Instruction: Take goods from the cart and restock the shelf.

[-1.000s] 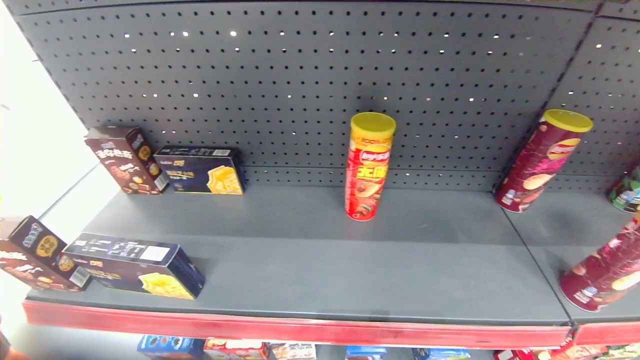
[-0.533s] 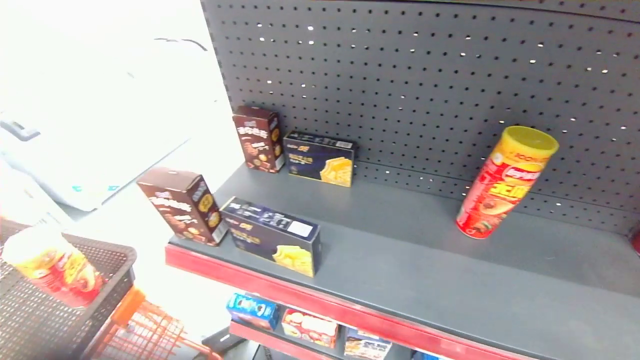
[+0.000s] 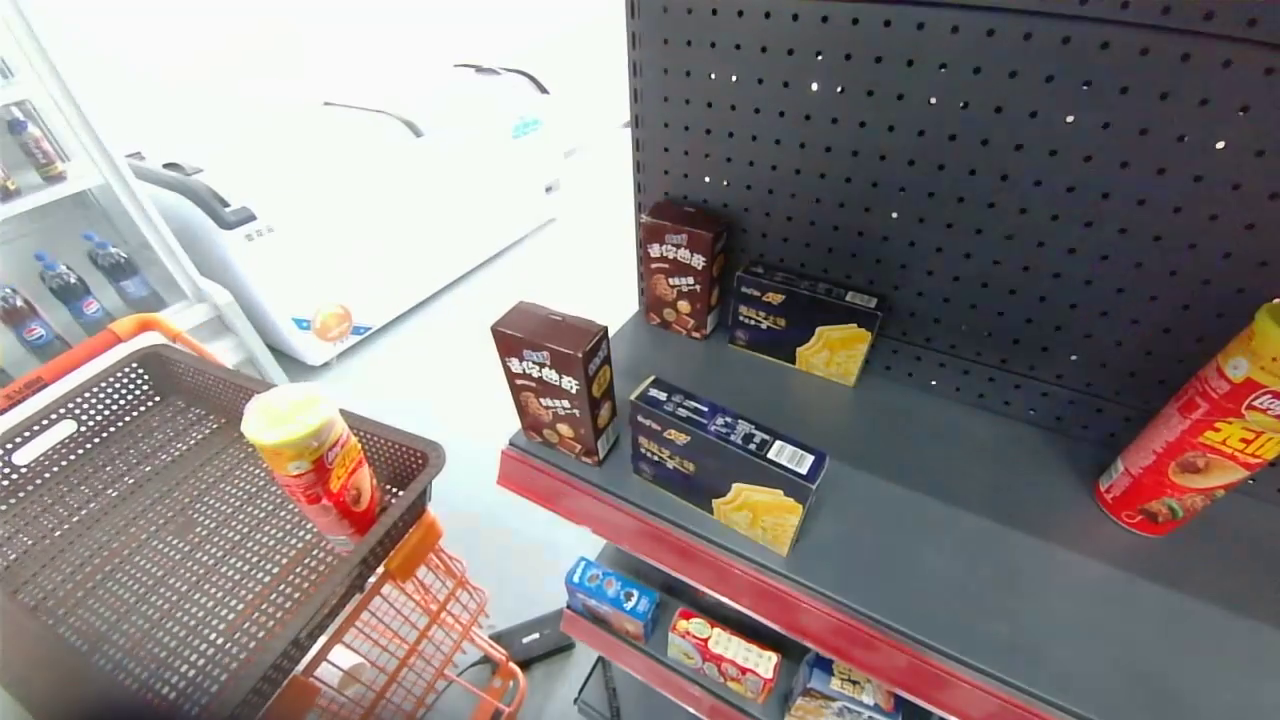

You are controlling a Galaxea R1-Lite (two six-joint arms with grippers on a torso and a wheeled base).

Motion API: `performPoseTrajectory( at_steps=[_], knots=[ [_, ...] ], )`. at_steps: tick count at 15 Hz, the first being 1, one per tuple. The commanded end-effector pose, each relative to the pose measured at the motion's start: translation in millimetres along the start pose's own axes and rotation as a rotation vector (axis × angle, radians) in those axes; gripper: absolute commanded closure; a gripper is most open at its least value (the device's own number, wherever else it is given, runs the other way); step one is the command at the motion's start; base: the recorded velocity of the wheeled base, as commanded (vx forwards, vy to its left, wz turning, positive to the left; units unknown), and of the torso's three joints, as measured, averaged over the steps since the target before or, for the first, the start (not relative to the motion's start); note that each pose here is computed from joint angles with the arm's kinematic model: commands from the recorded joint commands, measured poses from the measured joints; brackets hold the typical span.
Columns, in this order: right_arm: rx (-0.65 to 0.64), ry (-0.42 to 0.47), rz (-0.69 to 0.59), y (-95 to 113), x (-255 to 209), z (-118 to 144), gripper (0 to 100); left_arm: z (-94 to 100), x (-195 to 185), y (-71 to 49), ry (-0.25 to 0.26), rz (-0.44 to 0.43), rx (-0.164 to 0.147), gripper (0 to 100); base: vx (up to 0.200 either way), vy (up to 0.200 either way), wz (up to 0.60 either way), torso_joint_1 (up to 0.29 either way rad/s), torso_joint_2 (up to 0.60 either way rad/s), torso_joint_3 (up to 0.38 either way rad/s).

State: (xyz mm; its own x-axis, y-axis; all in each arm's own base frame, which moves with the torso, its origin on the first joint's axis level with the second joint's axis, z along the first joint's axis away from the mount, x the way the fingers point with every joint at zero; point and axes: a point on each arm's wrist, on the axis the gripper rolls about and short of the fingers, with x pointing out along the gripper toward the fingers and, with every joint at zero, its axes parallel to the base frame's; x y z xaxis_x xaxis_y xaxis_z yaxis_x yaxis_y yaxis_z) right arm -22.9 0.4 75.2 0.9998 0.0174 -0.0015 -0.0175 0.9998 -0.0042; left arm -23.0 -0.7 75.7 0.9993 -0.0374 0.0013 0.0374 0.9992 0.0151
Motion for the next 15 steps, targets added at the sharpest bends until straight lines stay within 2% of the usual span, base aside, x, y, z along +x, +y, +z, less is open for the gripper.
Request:
performPoseTrajectory(
  at_steps=[1,4,5,6,8,9,10,11,12,13,14,15],
  knots=[
    [0.0,0.0,-0.002,0.0,0.1,0.2,0,0.2,0.1,0.0,0.0,0.001,0.0,0,0.0,0.0,0.0,0.0,0.0,0.0],
    [0.0,0.002,0.001,0.0,0.1,0.0,0,1.4,-0.4,0.2,-0.002,0.011,0.003,0,0.0,0.0,0.0,0.0,0.0,0.0],
    [0.0,0.002,-0.001,0.0,0.1,0.0,0,11.8,-3.7,0.4,-0.033,0.022,0.032,0,0.0,0.0,0.0,0.0,0.0,0.0],
    [0.0,0.0,-0.001,0.0,0.1,0.2,0,25.6,-3.3,0.9,0.001,0.033,0.055,0,0.0,0.0,0.0,0.0,0.0,0.0],
    [0.0,0.002,-0.001,0.0,0.1,0.0,0,54.4,8.1,3.1,0.1,0.083,0.049,0,0.0,0.0,0.0,0.0,0.0,0.0],
    [0.0,0.002,-0.001,0.0,0.1,0.0,0,54.4,8.1,3.1,0.1,0.083,0.049,0,0.0,0.0,0.0,0.0,0.0,0.0],
    [0.0,0.002,-0.001,0.0,0.1,0.0,0,68.7,33.7,4.3,0.22,0.086,-0.007,0,0.0,0.0,0.0,0.0,0.0,0.0],
    [0.0,0.0,-0.001,0.0,0.1,0.2,0,72.8,47.4,4.8,0.26,0.093,-0.047,0,0.0,0.0,0.0,0.0,0.0,0.0],
    [0.0,0.0,0.001,0.0,0.1,0.2,0,75.2,54.7,5.2,0.275,0.101,-0.071,0,0.0,0.0,0.0,0.0,0.0,0.0],
    [0.0,0.0,0.001,0.0,0.1,0.2,0,79.2,75.1,6.2,0.31,0.117,-0.135,0,0.0,0.0,0.0,0.0,0.0,0.0],
    [0.0,0.002,-0.001,0.0,0.1,0.0,0,80.8,85.6,6.5,0.316,0.114,-0.135,0,0.0,0.0,0.0,0.0,0.0,0.0],
    [0.0,0.0,0.001,0.0,0.1,0.2,0,80.3,94.8,6.8,0.339,0.109,-0.108,0,0.0,0.0,0.0,0.0,0.0,0.0]
  ],
)
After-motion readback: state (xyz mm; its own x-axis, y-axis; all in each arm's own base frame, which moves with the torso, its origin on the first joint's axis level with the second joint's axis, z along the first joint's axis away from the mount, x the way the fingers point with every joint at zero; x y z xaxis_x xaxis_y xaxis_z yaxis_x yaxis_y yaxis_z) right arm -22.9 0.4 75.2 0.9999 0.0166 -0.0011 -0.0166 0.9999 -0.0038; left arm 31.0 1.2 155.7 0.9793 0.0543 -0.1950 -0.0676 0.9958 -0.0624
